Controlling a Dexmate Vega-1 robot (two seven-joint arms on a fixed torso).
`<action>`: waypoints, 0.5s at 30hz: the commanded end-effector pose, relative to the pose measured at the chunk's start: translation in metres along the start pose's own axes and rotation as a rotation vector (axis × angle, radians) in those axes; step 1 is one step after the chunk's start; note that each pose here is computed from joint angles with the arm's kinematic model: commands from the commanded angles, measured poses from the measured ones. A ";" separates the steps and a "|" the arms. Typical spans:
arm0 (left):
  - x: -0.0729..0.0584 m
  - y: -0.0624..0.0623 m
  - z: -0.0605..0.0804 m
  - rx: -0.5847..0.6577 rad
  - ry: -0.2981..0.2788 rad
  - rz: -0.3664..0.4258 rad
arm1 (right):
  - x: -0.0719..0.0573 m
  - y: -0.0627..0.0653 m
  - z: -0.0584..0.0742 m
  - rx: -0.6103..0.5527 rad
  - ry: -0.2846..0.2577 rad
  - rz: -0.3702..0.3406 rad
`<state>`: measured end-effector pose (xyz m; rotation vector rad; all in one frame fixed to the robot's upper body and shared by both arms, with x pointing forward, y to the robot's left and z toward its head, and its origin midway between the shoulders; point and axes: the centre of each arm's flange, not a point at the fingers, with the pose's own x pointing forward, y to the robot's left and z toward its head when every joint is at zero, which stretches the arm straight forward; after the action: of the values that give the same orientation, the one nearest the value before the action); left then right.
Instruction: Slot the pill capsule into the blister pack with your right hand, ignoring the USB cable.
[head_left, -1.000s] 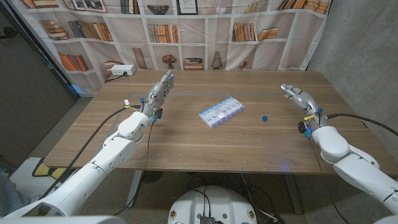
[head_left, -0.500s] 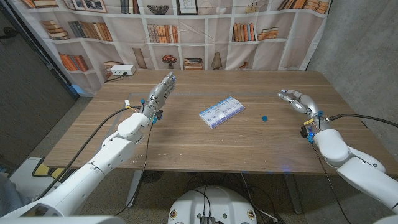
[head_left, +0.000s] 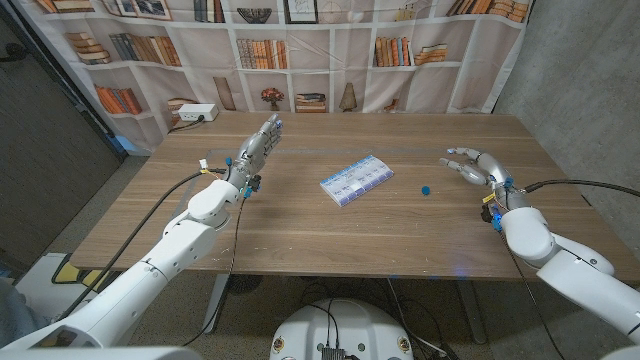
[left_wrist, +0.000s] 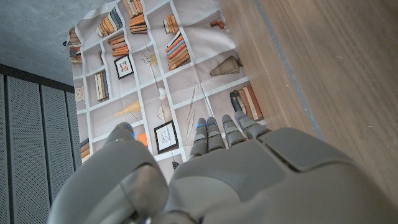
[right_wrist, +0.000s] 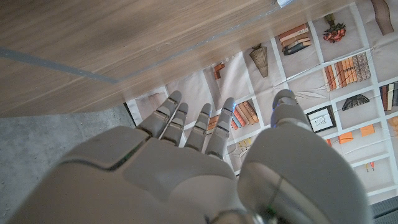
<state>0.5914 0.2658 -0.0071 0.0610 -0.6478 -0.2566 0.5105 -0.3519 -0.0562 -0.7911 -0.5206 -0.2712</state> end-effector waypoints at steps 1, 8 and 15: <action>0.001 0.007 0.000 0.006 -0.002 0.006 | 0.003 0.006 0.006 -0.123 0.030 0.013; 0.001 0.011 -0.003 0.000 0.003 0.006 | 0.005 0.016 0.016 -0.245 0.042 0.040; 0.000 0.016 -0.002 0.005 0.000 0.007 | 0.008 0.024 0.017 -0.237 0.050 0.073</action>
<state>0.5949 0.2736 -0.0066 0.0625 -0.6484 -0.2529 0.5161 -0.3318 -0.0541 -0.9704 -0.4604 -0.2959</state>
